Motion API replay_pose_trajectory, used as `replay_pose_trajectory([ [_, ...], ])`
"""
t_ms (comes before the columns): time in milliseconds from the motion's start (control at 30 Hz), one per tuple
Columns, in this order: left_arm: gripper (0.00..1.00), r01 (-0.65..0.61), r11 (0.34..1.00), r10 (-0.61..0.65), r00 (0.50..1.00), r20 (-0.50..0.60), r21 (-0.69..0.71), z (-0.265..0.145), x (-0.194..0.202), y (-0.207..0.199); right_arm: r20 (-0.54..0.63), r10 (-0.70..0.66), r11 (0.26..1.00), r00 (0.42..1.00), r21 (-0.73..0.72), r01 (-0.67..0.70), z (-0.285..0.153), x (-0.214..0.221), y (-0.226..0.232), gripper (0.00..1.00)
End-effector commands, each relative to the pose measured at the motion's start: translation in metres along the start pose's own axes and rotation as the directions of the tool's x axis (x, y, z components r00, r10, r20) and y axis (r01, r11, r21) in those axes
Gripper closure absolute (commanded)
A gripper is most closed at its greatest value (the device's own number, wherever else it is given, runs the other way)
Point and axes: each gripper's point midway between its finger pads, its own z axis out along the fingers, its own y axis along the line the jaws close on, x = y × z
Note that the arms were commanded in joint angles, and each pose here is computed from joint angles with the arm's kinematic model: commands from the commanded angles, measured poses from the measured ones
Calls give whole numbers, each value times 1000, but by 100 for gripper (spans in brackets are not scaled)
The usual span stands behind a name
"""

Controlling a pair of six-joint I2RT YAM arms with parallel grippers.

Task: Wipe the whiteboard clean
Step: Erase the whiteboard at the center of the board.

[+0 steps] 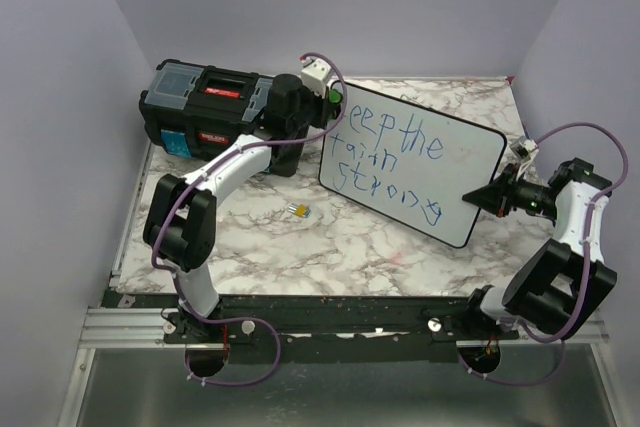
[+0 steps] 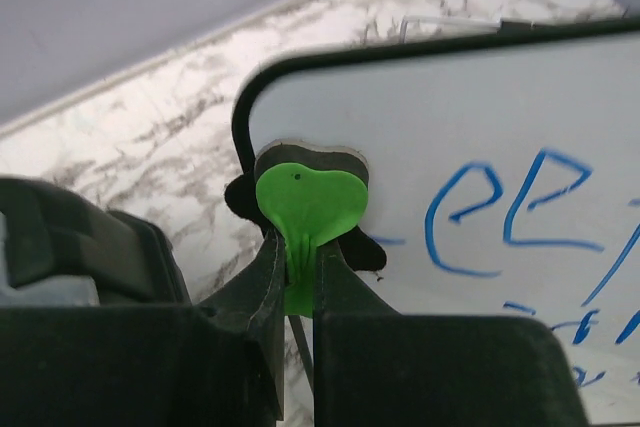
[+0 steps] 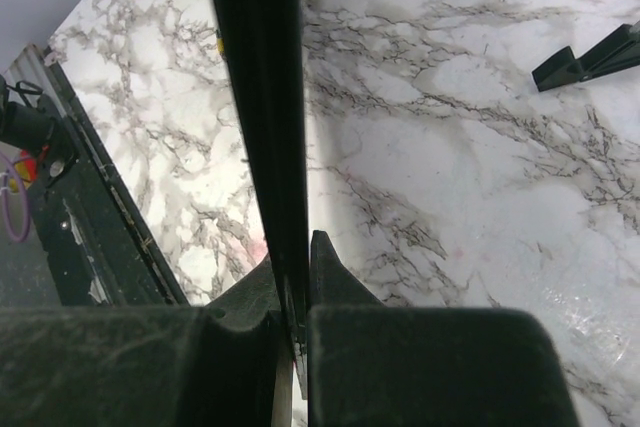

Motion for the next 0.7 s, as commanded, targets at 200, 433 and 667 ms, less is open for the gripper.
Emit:
replay_pose_trajectory([
  [200,100,-13,1000,14,997,69,-6,3,-42,2,89,-91,993,992,88,83,-1,-25,-6,99],
  [433,100,-27,999,26,999,34,19,4,-18,-1,81,-79,997,994,32,77,1,-20,2,99],
  [667,100,-68,996,66,997,34,49,18,-33,-3,58,-49,997,997,-56,52,2,-9,11,99],
])
